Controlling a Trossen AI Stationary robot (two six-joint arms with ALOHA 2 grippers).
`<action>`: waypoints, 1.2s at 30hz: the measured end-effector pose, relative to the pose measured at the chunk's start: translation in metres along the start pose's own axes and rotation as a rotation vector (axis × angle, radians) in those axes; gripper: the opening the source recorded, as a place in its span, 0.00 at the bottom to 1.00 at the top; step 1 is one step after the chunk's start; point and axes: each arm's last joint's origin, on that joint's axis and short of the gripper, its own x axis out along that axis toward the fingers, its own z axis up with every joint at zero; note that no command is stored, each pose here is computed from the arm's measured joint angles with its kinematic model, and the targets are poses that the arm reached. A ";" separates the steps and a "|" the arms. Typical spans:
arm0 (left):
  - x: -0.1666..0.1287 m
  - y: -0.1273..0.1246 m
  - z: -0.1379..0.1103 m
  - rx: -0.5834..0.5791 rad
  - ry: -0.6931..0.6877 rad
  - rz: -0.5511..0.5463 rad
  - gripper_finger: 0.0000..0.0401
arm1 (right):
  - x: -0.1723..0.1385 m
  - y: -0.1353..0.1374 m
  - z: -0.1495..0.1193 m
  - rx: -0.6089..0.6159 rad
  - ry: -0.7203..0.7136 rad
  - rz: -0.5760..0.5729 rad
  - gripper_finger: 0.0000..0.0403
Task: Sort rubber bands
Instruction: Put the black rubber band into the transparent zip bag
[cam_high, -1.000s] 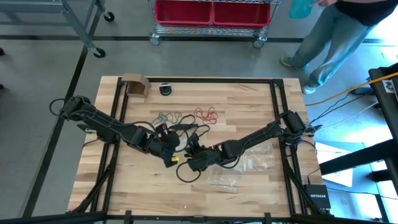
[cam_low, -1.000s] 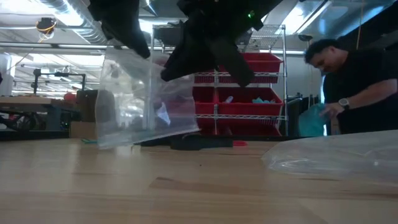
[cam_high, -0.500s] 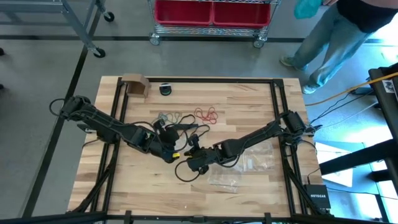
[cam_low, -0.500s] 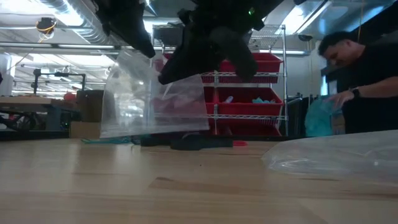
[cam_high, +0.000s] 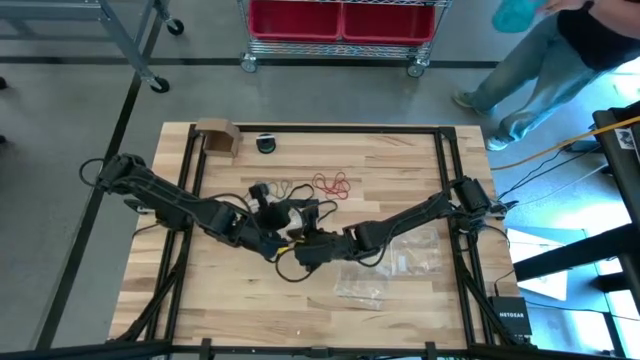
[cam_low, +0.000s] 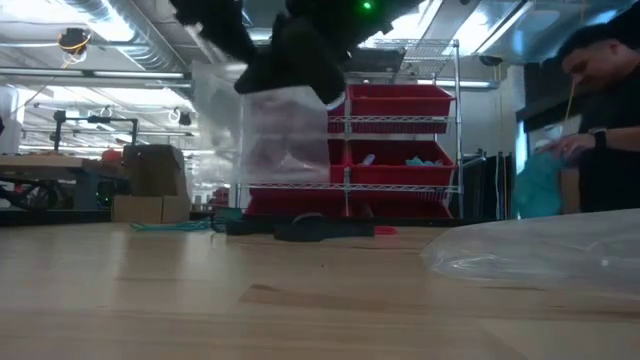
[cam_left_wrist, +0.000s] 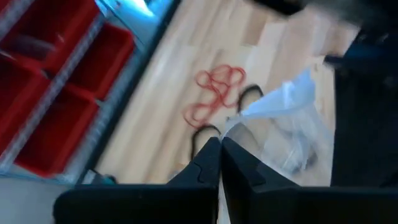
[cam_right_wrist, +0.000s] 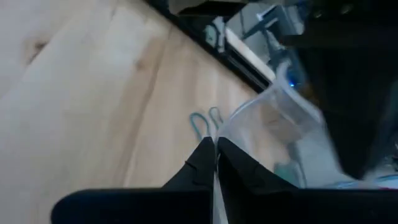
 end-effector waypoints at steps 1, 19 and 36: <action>-0.003 0.000 0.003 0.017 -0.015 0.014 0.00 | 0.000 -0.001 0.002 0.018 -0.004 -0.002 0.03; 0.000 -0.029 -0.061 -0.143 0.144 -0.125 0.00 | 0.011 0.031 -0.017 0.278 0.034 0.405 0.03; -0.001 -0.034 -0.055 -0.175 0.092 -0.164 0.00 | -0.010 0.007 -0.001 0.403 0.010 0.351 0.34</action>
